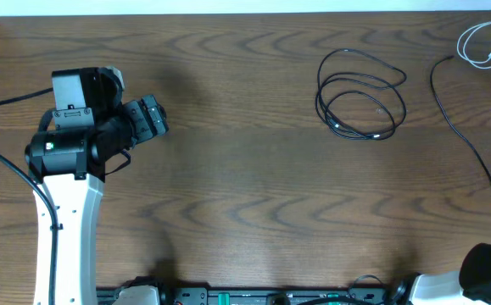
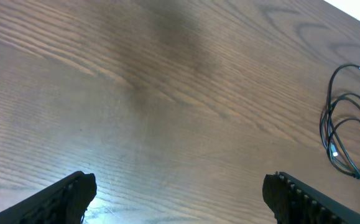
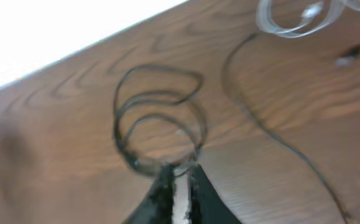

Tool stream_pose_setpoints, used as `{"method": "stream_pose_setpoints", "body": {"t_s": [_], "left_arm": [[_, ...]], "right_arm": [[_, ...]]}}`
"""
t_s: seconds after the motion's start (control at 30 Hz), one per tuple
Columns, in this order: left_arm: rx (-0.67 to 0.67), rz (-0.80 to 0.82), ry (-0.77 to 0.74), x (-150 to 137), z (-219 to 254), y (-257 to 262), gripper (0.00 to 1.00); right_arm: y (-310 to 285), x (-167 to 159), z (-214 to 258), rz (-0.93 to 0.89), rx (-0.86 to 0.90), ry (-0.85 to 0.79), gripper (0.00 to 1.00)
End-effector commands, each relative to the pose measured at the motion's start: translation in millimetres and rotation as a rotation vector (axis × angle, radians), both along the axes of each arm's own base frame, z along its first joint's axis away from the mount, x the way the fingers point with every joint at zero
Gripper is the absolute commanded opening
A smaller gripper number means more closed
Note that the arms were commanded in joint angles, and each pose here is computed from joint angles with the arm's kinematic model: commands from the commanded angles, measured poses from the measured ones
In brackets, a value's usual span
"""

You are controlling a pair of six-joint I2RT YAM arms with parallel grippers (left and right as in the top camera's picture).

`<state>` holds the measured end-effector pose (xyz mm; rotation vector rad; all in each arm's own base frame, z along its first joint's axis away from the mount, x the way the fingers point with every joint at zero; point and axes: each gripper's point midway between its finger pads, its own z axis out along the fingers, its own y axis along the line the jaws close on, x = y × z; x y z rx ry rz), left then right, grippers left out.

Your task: Untangle cables

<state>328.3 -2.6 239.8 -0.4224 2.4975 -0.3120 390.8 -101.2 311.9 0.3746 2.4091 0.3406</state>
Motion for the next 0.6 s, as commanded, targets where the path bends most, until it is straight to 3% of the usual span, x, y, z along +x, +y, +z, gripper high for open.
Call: {"method": "stream_pose_setpoints", "body": {"t_s": [0.0, 0.13, 0.2, 0.57], "left_arm": [[-0.008, 0.008, -0.009, 2, 4, 1, 0.91], [-0.007, 0.008, -0.009, 2, 4, 1, 0.91], [-0.008, 0.008, -0.008, 2, 4, 1, 0.91], [-0.007, 0.008, -0.008, 2, 4, 1, 0.91]], "right_arm": [[46, 18, -28, 0.232, 0.005, 0.046, 0.21], [95, 27, -68, 0.441, -0.012, 0.137, 0.49], [112, 31, -88, 0.512, -0.009, 0.183, 0.56], [196, 57, -204, 0.712, -0.008, 0.376, 0.57]]}}
